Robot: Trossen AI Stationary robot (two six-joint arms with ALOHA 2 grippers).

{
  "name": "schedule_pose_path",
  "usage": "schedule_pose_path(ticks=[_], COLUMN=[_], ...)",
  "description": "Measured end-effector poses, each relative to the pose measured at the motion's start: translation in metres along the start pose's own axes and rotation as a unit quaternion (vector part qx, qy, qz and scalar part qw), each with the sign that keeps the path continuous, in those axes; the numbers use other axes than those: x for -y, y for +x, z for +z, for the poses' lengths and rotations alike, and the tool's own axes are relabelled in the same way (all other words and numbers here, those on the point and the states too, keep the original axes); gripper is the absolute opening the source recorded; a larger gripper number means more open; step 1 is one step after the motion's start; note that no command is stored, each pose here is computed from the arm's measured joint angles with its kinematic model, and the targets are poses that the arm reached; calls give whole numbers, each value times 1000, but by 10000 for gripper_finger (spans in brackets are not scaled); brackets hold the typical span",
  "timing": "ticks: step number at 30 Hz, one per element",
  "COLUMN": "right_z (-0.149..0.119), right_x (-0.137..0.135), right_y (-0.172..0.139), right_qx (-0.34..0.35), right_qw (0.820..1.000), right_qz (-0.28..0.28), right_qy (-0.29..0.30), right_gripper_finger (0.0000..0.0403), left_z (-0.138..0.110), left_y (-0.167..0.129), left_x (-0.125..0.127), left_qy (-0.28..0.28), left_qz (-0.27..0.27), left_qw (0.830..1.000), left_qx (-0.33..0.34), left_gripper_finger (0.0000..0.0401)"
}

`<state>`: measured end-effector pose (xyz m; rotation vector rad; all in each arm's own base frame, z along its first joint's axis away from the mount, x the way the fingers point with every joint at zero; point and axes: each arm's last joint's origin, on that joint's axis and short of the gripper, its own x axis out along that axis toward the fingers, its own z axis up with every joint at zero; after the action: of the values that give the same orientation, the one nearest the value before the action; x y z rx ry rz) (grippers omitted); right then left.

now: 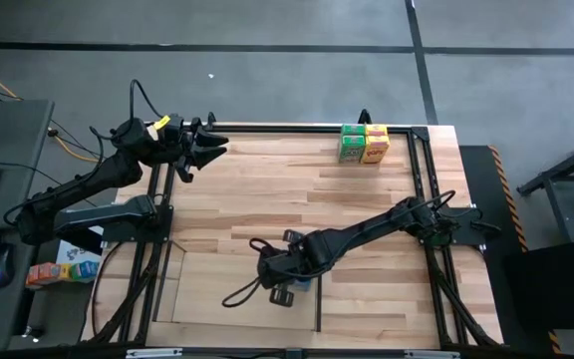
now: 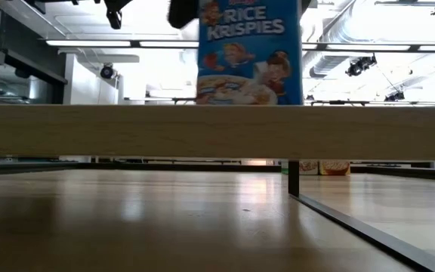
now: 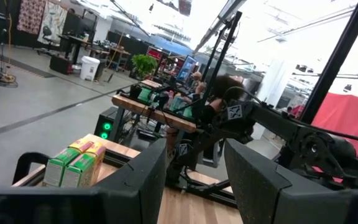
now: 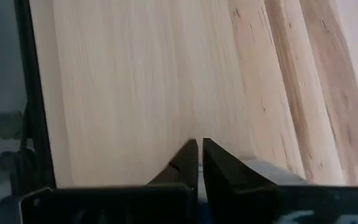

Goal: Stack cereal on shelf
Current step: Put the blue cereal box on the shelf aligned with the blue cereal box, then put the bottom yellow cereal box on the shelf

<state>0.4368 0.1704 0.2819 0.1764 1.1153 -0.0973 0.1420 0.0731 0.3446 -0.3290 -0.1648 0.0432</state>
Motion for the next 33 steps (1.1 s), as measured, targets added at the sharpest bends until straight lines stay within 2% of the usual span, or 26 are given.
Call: schedule_pose_path(ticks=[8, 11, 14, 18, 22, 26, 27, 29, 30, 33], right_z=[0, 4, 10, 11, 1, -18, -22, -25, -30, -54], right_x=[0, -1, 3, 15, 33, 55, 59, 66, 70, 91], right_y=[0, -4, -23, -58, -89, -110, -114, -118, -119, -118], right_qx=[1, 26, 69, 110, 130, 112, 110, 119, 113, 74], right_qw=[999, 999, 997, 991, 976, 950, 944, 943, 945, 938], right_qz=[3, 2, -9, -66, -172, -285, -299, -291, -287, -292], right_qy=[-34, -45, -46, -37, 4, 65, 89, 109, 112, 171], right_gripper_finger=[0, 0, 0, 0, 0, 0, 1, 4, 8, 26], left_z=[0, 0, 0, 0, 0, 0, 0, 0, 0, 0], left_y=[0, 0, 0, 0, 0, 0, 0, 0, 0, 0], left_x=[0, 0, 0, 0, 0, 0, 0, 0, 0, 0], left_qy=[0, 0, 0, 0, 0, 0, 0, 0, 0, -4], left_qz=[0, 0, 0, 0, 0, -1, -1, -2, -2, -2], left_qw=[1000, 1000, 1000, 1000, 1000, 1000, 1000, 1000, 1000, 1000], left_qx=[0, 0, 0, 0, -1, -1, -1, -1, -1, -1], left_gripper_finger=[155, 155, 155, 155, 155, 155, 155, 155, 155, 155])
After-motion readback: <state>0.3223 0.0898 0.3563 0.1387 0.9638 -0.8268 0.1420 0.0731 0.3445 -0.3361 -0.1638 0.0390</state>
